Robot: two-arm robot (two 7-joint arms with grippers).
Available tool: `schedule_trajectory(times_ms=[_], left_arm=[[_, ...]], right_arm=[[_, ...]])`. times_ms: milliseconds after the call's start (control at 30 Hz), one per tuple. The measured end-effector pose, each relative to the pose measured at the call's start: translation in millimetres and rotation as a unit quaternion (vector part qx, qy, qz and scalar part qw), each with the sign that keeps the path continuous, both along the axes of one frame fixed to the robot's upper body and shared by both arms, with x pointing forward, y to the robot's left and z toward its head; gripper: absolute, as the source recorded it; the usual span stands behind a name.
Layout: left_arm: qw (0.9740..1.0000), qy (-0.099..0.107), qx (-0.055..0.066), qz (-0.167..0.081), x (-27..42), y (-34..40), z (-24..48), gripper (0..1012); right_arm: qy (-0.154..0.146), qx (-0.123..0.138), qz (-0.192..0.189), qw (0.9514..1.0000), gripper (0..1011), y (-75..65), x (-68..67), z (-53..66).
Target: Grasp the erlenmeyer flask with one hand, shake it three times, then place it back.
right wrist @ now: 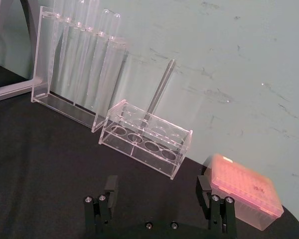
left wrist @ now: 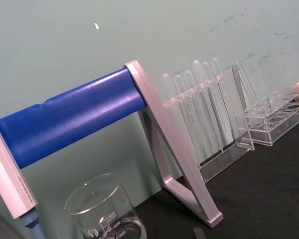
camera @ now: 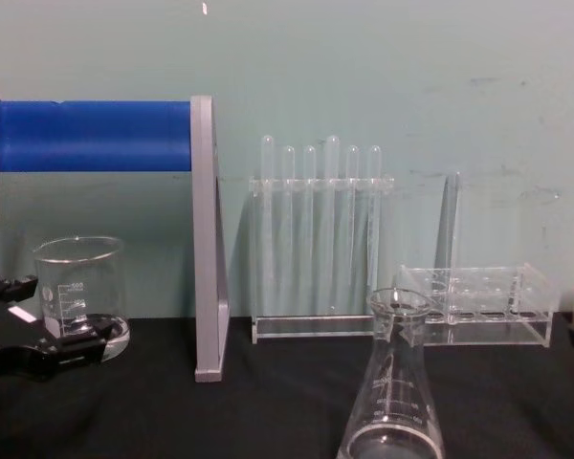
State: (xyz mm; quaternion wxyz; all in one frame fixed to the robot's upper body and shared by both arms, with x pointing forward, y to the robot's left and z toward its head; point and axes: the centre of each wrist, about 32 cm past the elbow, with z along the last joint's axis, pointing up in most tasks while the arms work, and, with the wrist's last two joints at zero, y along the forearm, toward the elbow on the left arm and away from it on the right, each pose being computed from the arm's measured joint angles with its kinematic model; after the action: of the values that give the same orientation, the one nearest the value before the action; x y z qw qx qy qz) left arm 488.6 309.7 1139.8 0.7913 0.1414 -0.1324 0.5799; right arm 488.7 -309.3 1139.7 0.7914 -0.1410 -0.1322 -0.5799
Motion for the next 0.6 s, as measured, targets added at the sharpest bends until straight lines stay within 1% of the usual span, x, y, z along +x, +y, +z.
schedule_trajectory(times_ms=[600], left_arm=[[1.0, 0.0, 0.0, 0.0, 0.0, 0.0, 0.0, 1001]], right_arm=[[0.0, -0.001, 0.0, 1.0, 1002, -0.4, 0.0, 0.1]])
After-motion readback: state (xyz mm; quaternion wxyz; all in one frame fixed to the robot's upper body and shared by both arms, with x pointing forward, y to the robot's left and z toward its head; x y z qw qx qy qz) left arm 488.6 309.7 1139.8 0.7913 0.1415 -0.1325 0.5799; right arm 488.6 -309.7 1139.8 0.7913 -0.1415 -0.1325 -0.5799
